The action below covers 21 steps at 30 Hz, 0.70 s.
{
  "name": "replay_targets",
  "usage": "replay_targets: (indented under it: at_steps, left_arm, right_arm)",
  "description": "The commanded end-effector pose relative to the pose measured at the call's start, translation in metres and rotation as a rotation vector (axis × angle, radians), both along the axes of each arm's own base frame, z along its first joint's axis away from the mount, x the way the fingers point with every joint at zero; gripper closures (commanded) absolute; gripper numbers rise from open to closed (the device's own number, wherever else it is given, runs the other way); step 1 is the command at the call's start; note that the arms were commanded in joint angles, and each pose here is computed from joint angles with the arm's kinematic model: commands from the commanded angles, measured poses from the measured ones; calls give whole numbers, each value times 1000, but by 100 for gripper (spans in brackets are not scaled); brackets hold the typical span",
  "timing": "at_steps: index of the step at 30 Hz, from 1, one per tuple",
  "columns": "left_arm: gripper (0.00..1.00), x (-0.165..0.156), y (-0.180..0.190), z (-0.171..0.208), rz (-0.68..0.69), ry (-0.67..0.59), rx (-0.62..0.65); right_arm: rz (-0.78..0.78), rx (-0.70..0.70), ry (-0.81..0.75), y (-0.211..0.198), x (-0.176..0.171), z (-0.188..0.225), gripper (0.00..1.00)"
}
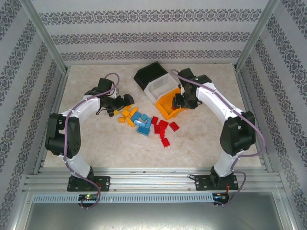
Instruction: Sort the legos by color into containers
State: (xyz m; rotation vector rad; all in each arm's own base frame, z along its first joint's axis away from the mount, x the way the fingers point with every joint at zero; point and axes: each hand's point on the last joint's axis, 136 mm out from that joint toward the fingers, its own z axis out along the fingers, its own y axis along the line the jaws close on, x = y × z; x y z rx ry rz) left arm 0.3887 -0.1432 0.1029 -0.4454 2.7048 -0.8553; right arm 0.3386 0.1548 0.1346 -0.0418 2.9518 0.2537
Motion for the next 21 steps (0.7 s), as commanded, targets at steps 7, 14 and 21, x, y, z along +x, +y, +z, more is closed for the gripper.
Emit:
replay_targets:
  at_steps: [7, 14, 21]
  left_arm:
    - [0, 10, -18, 9, -17, -31, -34]
    - [0, 6, -16, 11, -14, -29, -25]
    - [0, 1, -13, 14, -13, -25, -9]
  right_arm:
    - [293, -54, 30, 18, -54, -58, 30]
    - [341, -85, 54, 21, -43, -85, 27]
    - [348, -105, 85, 21, -32, -103, 29]
